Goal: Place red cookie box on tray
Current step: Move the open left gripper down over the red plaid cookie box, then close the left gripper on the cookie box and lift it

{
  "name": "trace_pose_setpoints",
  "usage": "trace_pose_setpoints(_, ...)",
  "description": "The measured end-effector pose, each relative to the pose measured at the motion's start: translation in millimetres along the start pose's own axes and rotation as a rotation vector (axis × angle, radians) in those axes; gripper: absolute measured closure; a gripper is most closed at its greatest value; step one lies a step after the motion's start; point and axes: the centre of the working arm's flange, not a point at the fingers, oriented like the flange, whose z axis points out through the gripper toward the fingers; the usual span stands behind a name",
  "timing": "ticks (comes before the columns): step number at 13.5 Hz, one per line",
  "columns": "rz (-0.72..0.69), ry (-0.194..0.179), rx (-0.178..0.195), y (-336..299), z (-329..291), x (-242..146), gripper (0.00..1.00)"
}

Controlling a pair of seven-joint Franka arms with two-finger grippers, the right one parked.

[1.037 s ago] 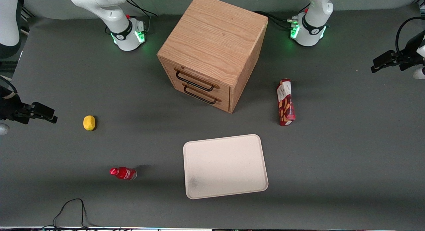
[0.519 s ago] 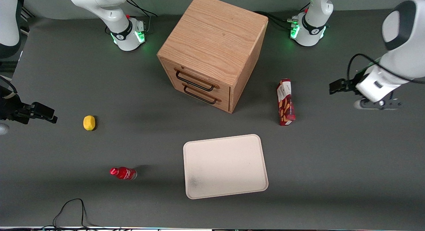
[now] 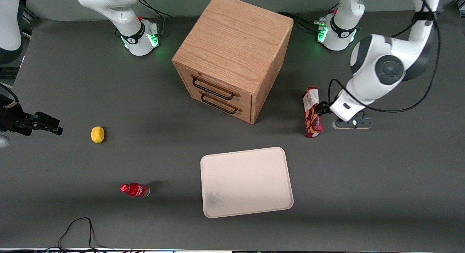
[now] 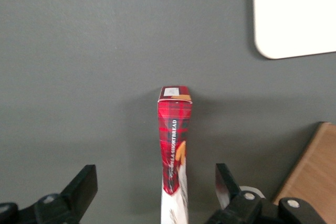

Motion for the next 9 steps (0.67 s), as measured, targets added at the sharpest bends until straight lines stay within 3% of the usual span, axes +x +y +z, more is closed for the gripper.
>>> trace_pose_setpoints(2, 0.021, 0.009, 0.014, 0.4, 41.6, -12.8, 0.0)
trace_pose_setpoints(6, 0.03, -0.021, 0.015, 11.2, 80.7, -25.8, 0.0)
trace_pose_setpoints(9, 0.036, 0.005, 0.011, 18.8, 99.1, -34.7, 0.02)
